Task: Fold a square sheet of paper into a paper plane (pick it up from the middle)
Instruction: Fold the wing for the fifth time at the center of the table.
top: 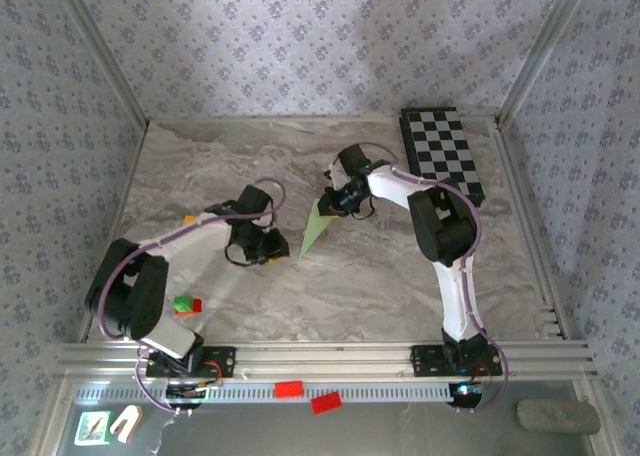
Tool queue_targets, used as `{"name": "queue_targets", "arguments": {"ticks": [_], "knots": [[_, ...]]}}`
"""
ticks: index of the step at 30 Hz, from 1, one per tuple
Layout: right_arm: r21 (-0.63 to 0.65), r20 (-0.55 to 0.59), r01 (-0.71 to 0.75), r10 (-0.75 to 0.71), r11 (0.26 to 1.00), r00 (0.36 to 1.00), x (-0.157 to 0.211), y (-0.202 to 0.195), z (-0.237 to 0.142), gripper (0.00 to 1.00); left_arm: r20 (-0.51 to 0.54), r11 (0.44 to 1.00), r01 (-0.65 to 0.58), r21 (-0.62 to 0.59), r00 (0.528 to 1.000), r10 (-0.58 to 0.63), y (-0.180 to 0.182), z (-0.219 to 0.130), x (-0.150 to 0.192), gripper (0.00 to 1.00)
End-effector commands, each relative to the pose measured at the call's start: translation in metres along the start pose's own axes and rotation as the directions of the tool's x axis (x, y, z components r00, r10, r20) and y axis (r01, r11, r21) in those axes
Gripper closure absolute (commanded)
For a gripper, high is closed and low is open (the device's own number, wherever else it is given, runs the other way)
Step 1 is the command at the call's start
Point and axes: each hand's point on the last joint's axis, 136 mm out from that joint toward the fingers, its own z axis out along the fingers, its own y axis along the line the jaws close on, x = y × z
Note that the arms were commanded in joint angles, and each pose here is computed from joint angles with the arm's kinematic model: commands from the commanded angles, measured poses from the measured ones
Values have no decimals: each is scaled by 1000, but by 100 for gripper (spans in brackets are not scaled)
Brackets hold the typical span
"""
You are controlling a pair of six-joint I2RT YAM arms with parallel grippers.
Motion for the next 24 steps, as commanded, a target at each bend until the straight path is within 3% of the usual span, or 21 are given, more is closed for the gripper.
{"name": "queue_targets", "arguments": {"ticks": [1, 7, 16, 24], "knots": [[45, 24, 29, -30, 999, 999, -1, 22, -33, 77, 127, 1000, -7, 10, 992, 5, -6, -34, -34, 68], [196, 66, -103, 92, 975, 994, 10, 21, -45, 61, 257, 1000, 28, 8, 966, -29, 12, -69, -75, 53], [318, 175, -372, 331, 872, 927, 22, 25, -28, 43, 432, 996, 31, -79, 902, 7, 45, -98, -108, 18], [382, 239, -436, 368, 815, 898, 12, 30, -10, 37, 370, 996, -31, -82, 927, 60, 52, -88, -102, 0]]}}
